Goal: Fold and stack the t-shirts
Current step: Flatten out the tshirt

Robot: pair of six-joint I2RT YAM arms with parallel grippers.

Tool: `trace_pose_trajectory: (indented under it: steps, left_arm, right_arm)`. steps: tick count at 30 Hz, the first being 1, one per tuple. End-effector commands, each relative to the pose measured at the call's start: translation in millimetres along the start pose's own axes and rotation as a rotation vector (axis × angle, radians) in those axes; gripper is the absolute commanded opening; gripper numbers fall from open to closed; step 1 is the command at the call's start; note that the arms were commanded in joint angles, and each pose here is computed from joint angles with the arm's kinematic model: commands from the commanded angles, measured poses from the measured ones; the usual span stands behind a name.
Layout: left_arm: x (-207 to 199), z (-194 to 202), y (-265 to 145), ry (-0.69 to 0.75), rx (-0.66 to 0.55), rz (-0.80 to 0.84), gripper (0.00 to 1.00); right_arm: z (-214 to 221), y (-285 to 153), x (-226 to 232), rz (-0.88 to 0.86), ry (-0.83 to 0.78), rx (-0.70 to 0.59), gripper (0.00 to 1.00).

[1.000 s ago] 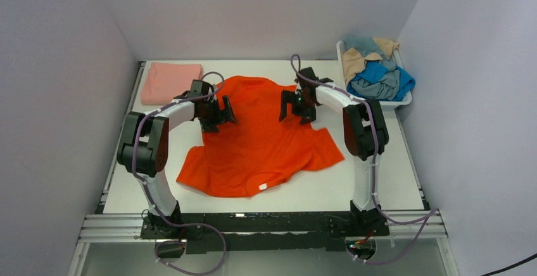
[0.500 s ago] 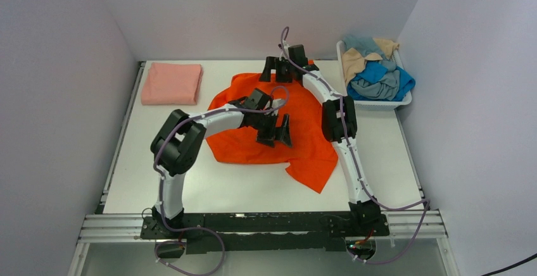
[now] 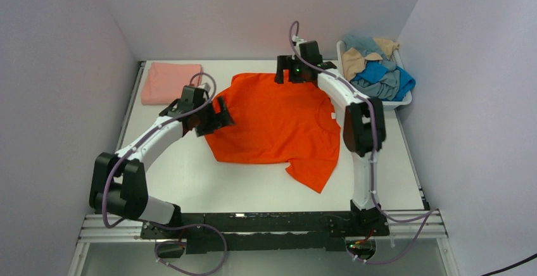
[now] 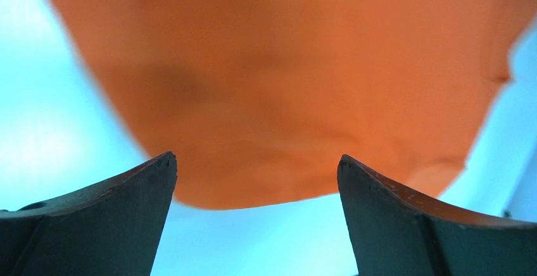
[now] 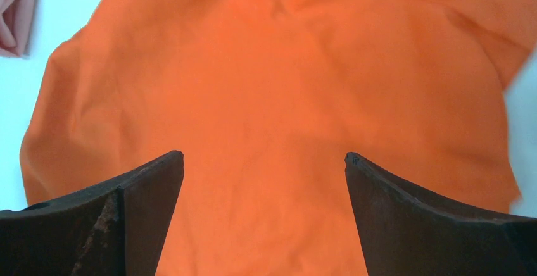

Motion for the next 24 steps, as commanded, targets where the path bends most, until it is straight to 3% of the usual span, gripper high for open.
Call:
trace_pose_trajectory:
  steps: [1,5,11,16,19,24]
  left_arm:
    - [39.1,6.0,11.1,-0.121,-0.001,-0.164,0.97]
    - [33.0,-3.3,31.5,-0.129,0.017,-0.147,0.87]
    - [31.7,-8.8,63.3,-0.15,0.073,-0.183,0.55]
    - [35.5,-8.4,64.9,-0.129,0.066,-0.246,0.03]
    - [22.6,-12.4,56.9,-0.096,0.052,-0.253,0.0]
    - [-9.0,-17.6,22.5,0.026,-0.013,-0.441,0.0]
  right_arm:
    - [62.4,-32.1,-8.1,0.099,0.104,0.14,1.0]
    - [116.1,-51.5,-0.7,0.071,0.124,0.264,1.0]
    - [164.9,-59.7,-1.7,0.101,0.154,0.414,1.0]
    - [170.7,-63.3,-7.4,0.141,0.145,0.427,1.0]
    - [176.3,-65.4,-8.9,0.154,0.148,0.446,1.0]
    - [178.4,-74.1,-15.3,0.208,0.138,0.447,1.0]
Point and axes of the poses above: each gripper's point midway between its finger pads, its own y axis out along the fingers, its own x axis along the line the jaws close on, z = x × y, the point moved 5 cm from there along -y, back along the fingers, and after that the axes turned 7 degrees about -y, right-handed, at the moved point
